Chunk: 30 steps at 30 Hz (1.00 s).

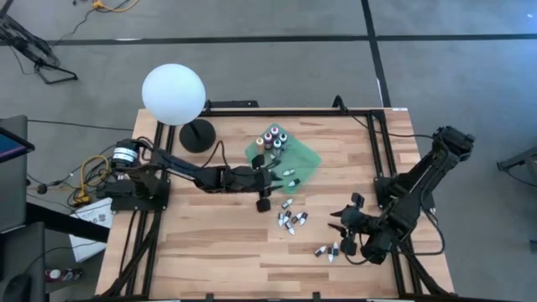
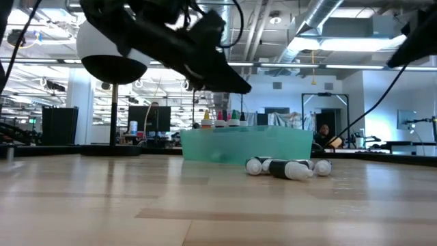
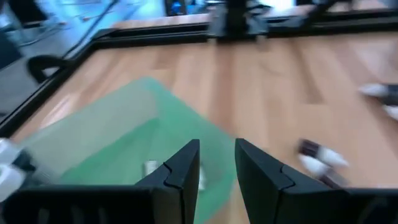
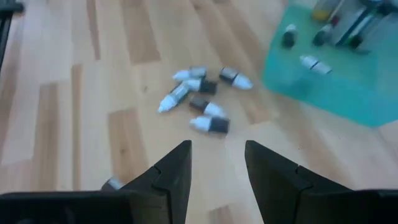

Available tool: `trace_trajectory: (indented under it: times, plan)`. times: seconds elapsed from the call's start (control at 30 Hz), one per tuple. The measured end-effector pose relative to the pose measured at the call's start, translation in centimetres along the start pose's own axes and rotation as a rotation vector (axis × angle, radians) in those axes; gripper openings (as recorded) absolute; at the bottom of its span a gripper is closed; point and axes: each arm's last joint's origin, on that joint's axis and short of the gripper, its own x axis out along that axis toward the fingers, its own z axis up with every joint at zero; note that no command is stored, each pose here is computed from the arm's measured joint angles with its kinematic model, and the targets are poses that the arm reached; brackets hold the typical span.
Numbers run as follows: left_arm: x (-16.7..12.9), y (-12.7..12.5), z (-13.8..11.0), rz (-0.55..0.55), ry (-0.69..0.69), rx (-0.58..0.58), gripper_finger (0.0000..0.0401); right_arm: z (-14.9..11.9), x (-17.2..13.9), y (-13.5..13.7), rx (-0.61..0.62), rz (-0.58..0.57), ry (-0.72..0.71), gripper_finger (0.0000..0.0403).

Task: Pick & Place food coloring
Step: Put the small blue food coloring bottle into the green bin

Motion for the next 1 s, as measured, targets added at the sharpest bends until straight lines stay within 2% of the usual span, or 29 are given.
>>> trace_trajectory:
  times: [0.13,0.23,0.43,0.6,0.8,1.0]
  plan:
    - [-2.0,-1.8,1.1,-0.081,0.031,0.064,0.0096,-1.0,1.1,1.1,-0.025,0.022,0.081,0.0143]
    - [-3.6,-3.2,1.5,-0.131,0.076,0.098,0.0096,-1.9,2.0,1.9,0.012,0.046,0.173,0.0143]
    - [-5.9,-5.8,1.5,-0.157,0.137,0.138,0.0096,-3.2,2.9,2.8,0.19,0.056,0.316,0.014]
    - [-6.9,-7.7,0.9,-0.17,0.179,0.158,0.0096,-2.9,2.4,3.3,0.362,0.076,0.347,0.0131]
    - [-7.8,-9.0,0.3,-0.139,0.21,0.18,0.0096,-2.0,1.9,4.0,0.544,0.097,0.403,0.012]
    - [-8.2,-9.3,-1.1,-0.122,0.227,0.185,0.0096,-2.1,2.0,4.2,0.673,0.075,0.467,0.0111]
